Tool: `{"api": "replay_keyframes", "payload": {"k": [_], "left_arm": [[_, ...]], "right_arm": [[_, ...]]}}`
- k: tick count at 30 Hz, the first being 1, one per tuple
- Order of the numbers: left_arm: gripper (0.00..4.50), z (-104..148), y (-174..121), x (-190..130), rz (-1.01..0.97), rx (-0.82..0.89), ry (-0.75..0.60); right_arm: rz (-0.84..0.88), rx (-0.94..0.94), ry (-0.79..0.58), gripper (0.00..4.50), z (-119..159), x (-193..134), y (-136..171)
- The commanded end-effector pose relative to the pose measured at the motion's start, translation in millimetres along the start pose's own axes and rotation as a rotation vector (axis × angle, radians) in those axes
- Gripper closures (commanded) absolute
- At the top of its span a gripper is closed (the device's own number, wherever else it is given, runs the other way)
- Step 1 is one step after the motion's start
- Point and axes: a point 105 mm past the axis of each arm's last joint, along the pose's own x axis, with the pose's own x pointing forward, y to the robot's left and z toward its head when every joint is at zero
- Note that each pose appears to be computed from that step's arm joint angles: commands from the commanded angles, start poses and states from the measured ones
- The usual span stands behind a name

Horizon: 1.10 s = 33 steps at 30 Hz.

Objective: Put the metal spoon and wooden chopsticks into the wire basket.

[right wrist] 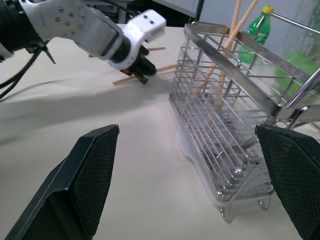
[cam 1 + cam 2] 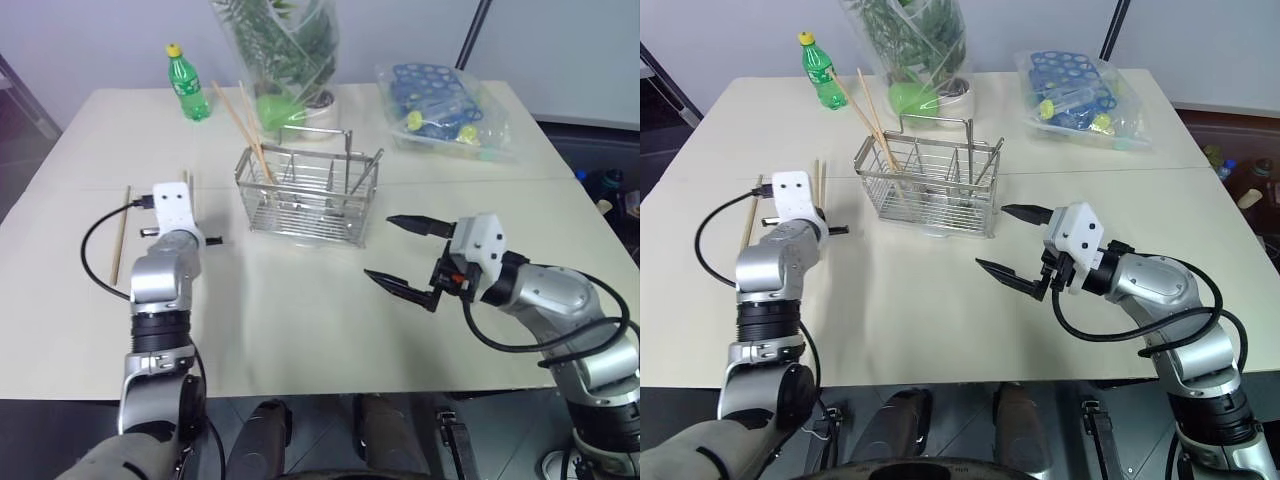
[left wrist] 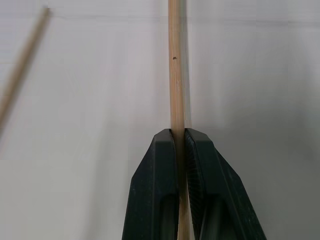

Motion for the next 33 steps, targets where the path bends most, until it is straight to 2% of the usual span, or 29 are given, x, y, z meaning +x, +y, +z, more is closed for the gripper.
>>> {"api": "replay_keyframes", "payload": {"k": [1, 4, 8, 12, 15, 21, 25, 33], "left_arm": [[4.48, 66, 15, -11, -0.041, 0.088, -0.257], [4.48, 112, 23, -24, -0.088, 0.155, -0.436], [4.48, 151, 23, -41, -0.219, 0.123, -0.621], [4.48, 189, 19, -81, -0.534, -0.063, -0.886], [4.48, 202, 22, -98, -0.704, -0.204, -0.961], [4.48, 219, 8, -121, -0.986, -0.415, -1.01], [4.48, 211, -13, -127, -1.171, -0.532, -0.956], [4.48, 198, -55, -119, -1.291, -0.574, -0.877]], "right_arm": [[-0.018, -0.043, -0.057, 0.0, 19, 1, -3], [-0.065, -0.031, -0.089, 0.0, 26, 3, -10], [-0.098, -0.026, -0.114, 0.0, 31, 8, -12], [-0.134, -0.02, -0.136, 0.0, 34, 13, -11], [-0.176, 0.006, -0.166, 0.0, 38, 14, -14], [-0.235, 0.036, -0.203, 0.0, 42, 18, -18], [-0.255, 0.046, -0.219, 0.0, 42, 22, -17], [-0.287, 0.046, -0.231, 0.0, 38, 28, -18]]}}
